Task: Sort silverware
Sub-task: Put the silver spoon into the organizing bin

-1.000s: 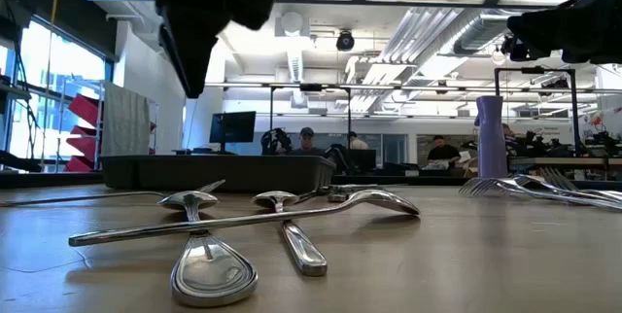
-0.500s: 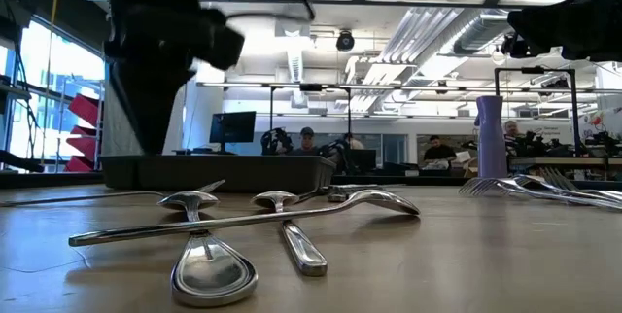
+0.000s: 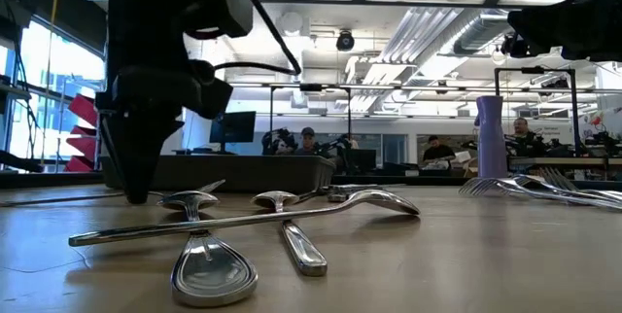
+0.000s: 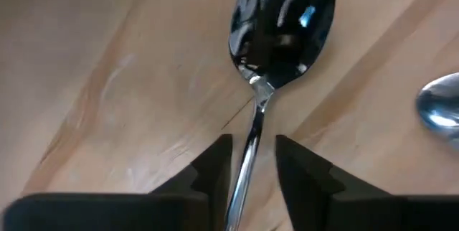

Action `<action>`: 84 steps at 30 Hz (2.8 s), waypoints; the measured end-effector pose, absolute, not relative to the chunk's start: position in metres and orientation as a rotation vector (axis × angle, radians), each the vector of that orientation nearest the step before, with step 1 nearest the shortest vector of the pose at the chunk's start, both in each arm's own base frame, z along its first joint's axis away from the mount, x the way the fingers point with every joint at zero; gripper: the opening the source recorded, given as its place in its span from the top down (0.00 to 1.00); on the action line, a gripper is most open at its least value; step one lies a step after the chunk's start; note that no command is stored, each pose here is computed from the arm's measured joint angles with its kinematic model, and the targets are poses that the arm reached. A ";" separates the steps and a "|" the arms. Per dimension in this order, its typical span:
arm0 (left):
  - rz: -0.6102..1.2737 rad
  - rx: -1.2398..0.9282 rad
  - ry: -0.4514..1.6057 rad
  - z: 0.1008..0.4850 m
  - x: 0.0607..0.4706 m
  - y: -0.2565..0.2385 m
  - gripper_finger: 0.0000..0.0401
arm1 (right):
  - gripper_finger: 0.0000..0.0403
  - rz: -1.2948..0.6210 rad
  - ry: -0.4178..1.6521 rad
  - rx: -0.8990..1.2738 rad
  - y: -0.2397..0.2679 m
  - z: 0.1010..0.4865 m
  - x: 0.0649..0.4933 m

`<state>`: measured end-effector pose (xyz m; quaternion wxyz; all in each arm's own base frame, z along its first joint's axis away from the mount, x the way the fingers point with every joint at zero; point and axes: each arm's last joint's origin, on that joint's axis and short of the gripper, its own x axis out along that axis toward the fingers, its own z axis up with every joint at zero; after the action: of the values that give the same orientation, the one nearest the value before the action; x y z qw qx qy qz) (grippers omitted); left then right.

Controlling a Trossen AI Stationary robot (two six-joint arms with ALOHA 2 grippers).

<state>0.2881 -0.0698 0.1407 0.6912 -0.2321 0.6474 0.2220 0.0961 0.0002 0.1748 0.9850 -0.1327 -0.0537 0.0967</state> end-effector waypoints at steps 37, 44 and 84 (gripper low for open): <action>0.301 0.306 1.284 0.260 0.320 0.202 0.99 | 0.82 0.195 -0.101 -0.269 0.000 0.174 0.096; 0.237 0.253 1.250 0.220 0.332 0.232 0.99 | 0.82 0.195 -0.096 -0.278 0.000 0.173 0.096; 0.573 -0.382 1.602 0.238 0.369 0.065 0.79 | 0.82 0.197 -0.084 -0.281 0.000 0.172 0.096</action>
<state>0.3688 0.0649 0.2379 0.6434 -0.1675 0.7034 0.2514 0.0963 0.0001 0.1723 0.9844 -0.1399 -0.0420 0.0978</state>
